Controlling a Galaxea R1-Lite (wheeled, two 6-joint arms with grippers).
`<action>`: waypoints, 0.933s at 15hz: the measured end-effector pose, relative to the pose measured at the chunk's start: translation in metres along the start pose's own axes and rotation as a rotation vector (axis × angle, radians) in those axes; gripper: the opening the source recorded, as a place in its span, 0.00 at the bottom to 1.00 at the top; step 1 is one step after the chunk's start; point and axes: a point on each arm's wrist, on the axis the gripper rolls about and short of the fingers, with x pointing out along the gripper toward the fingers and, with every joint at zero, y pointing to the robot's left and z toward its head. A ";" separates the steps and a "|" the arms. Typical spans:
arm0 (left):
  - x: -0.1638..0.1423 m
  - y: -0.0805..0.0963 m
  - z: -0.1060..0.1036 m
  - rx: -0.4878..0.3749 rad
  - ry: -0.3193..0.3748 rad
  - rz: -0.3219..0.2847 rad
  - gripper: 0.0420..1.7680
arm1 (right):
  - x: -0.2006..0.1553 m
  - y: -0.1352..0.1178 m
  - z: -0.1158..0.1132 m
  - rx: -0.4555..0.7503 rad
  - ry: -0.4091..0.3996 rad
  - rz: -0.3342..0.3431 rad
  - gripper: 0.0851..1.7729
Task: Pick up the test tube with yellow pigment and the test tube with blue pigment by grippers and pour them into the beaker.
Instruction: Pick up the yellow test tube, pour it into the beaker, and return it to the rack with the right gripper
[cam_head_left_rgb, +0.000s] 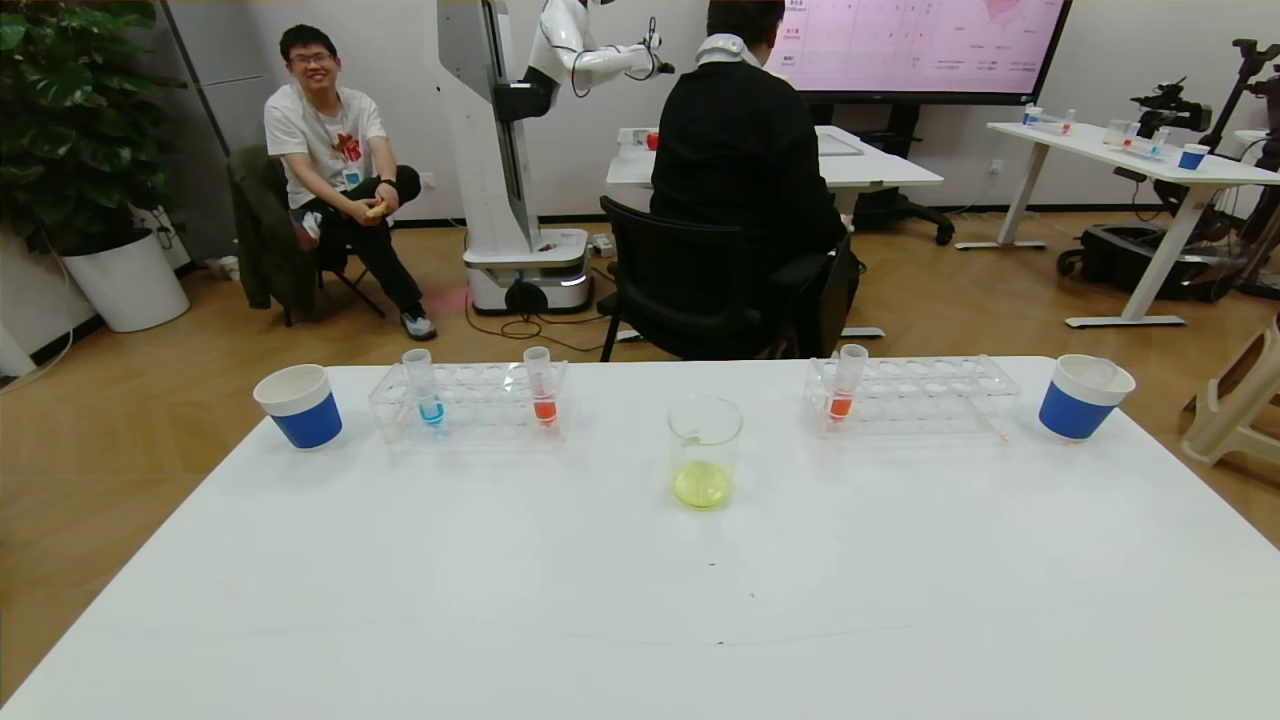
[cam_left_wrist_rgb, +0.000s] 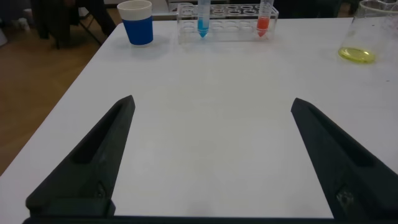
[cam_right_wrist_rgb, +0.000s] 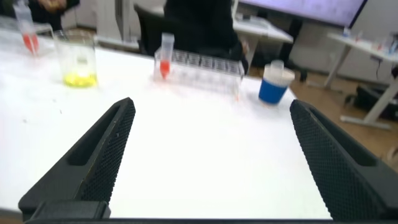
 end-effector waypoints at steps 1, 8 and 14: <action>0.000 0.000 0.000 0.000 0.000 0.000 0.99 | -0.001 0.001 -0.010 0.005 0.099 -0.010 0.98; 0.000 0.000 0.000 -0.001 0.000 0.000 0.99 | -0.002 0.001 -0.020 0.107 0.195 -0.051 0.98; 0.000 0.000 0.000 -0.007 0.000 0.001 0.99 | -0.002 0.001 -0.021 0.107 0.195 -0.051 0.98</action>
